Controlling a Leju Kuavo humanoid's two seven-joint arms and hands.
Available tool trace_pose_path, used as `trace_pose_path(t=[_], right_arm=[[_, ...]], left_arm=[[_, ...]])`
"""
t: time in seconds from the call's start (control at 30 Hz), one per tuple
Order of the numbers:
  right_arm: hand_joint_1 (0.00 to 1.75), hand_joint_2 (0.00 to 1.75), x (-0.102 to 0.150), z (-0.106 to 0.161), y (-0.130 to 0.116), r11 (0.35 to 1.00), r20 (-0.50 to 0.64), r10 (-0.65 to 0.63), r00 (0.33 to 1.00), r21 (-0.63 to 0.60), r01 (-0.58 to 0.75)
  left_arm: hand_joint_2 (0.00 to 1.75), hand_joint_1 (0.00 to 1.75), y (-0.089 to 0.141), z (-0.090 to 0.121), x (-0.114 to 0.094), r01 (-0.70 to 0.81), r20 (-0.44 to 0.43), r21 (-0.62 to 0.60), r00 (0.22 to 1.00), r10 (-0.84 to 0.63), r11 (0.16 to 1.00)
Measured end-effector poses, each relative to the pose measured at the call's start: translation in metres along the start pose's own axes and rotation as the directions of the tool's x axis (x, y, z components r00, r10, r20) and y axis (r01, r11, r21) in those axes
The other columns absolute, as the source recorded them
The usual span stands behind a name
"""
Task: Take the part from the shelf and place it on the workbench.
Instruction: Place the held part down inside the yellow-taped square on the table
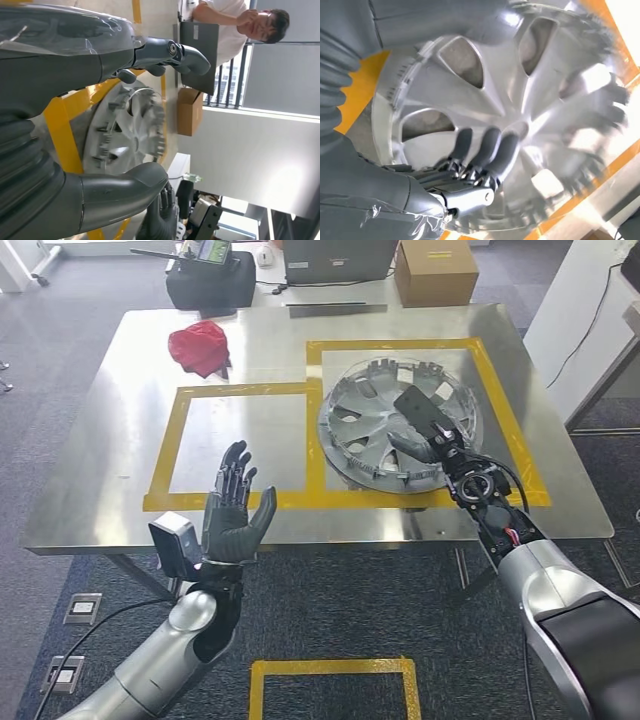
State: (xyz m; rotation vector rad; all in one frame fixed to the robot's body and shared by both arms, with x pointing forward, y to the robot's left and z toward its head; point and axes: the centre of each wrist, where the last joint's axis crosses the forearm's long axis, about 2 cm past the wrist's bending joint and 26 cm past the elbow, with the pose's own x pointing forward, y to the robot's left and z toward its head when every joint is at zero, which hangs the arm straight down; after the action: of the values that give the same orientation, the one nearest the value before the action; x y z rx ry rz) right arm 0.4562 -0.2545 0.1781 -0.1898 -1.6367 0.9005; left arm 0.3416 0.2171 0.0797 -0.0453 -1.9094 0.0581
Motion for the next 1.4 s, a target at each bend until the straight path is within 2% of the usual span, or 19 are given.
trace_pose_path(t=[0.57, 0.7, 1.13, 1.4], right_arm=[[0.0, 0.0, 0.0, 0.0, 0.0, 1.0, 0.012, -0.023, 1.0, -0.01, 0.023], [0.0, 0.0, -0.001, 0.0, -0.001, 0.995, 0.027, -0.096, 0.995, -0.029, 0.097], [0.0, 0.0, 0.006, 0.008, 0.011, 0.922, 0.111, -0.371, 0.922, -0.074, 0.38], [0.0, 0.0, 0.013, 0.027, 0.015, 0.876, 0.151, -0.448, 0.881, -0.123, 0.466]], left_arm=[[1.75, 0.0, 0.002, 0.004, -0.002, 0.033, -0.006, 0.021, 0.999, -0.033, 0.999], [0.0, 0.0, 0.004, 0.007, -0.003, 0.041, -0.018, 0.028, 0.999, -0.04, 0.999], [0.0, 0.0, 0.012, 0.015, -0.005, 0.062, -0.042, 0.046, 0.997, -0.06, 0.997], [0.0, 0.0, 0.017, 0.014, -0.004, 0.082, -0.042, 0.058, 0.996, -0.08, 0.995]])
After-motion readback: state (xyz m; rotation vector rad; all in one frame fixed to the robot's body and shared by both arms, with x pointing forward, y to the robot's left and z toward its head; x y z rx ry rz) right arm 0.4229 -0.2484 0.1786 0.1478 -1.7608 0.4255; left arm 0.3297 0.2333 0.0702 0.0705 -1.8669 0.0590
